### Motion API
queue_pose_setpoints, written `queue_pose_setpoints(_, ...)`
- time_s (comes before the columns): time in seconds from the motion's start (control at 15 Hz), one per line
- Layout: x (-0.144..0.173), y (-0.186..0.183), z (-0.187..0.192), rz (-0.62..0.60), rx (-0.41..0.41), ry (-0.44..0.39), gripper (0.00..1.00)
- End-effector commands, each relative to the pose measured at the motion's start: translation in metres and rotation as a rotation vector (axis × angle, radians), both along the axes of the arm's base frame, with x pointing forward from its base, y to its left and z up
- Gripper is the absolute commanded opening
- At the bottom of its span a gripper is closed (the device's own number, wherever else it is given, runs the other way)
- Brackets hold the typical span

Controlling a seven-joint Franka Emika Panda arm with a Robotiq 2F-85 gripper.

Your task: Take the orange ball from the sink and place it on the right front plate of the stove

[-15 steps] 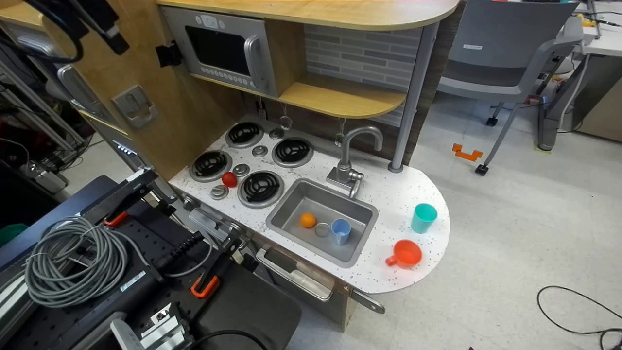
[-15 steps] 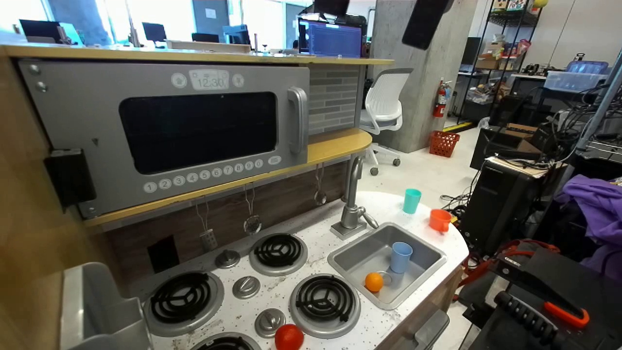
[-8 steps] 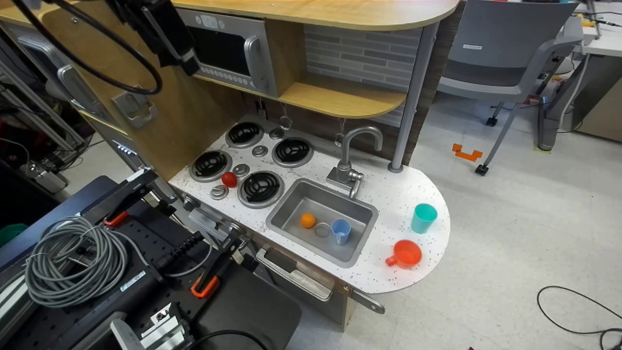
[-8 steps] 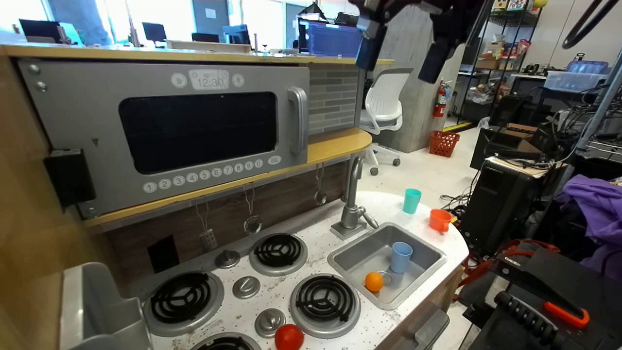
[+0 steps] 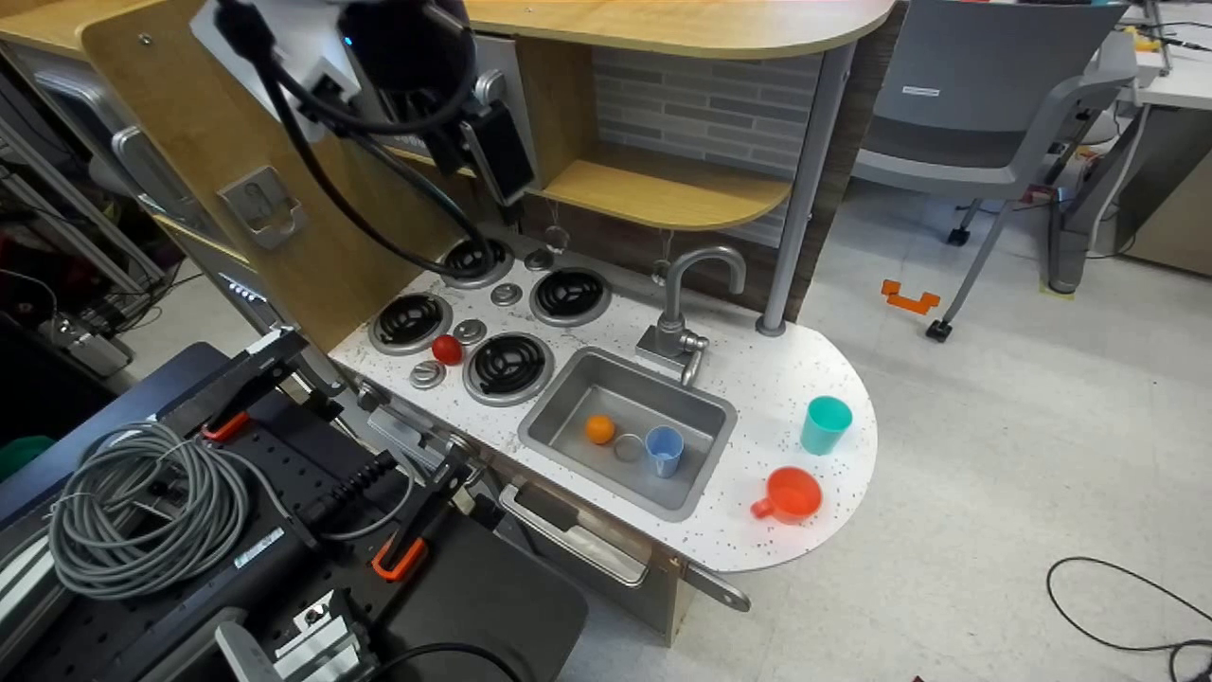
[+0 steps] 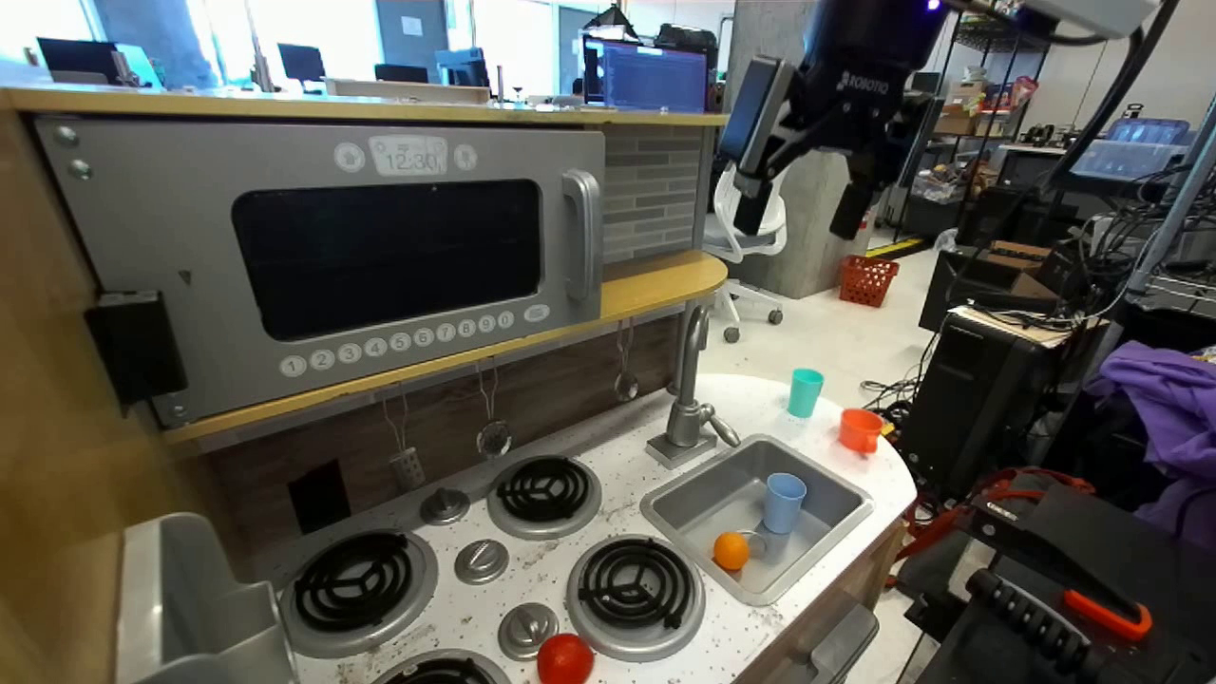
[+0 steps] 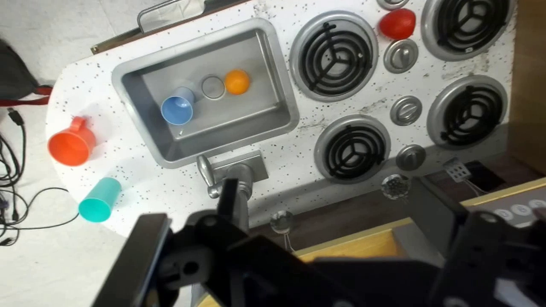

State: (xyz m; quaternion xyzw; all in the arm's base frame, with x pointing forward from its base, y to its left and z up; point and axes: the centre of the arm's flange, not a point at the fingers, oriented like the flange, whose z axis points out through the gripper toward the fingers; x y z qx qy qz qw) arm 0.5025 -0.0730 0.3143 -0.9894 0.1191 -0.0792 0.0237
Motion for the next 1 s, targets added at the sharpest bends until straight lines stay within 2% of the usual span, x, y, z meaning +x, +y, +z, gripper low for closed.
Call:
queue_pose_setpoints(0.0, 0.034, -0.025, -0.037, 0.010, -0.034, 0.013, 1.00)
queue_pose_setpoints(0.6, 0.045, -0.047, -0.139, 0.050, -0.085, 0.145, 1.00)
queue_pose_setpoints(0.93, 0.045, -0.066, -0.189, 0.055, -0.118, 0.166, 1.00)
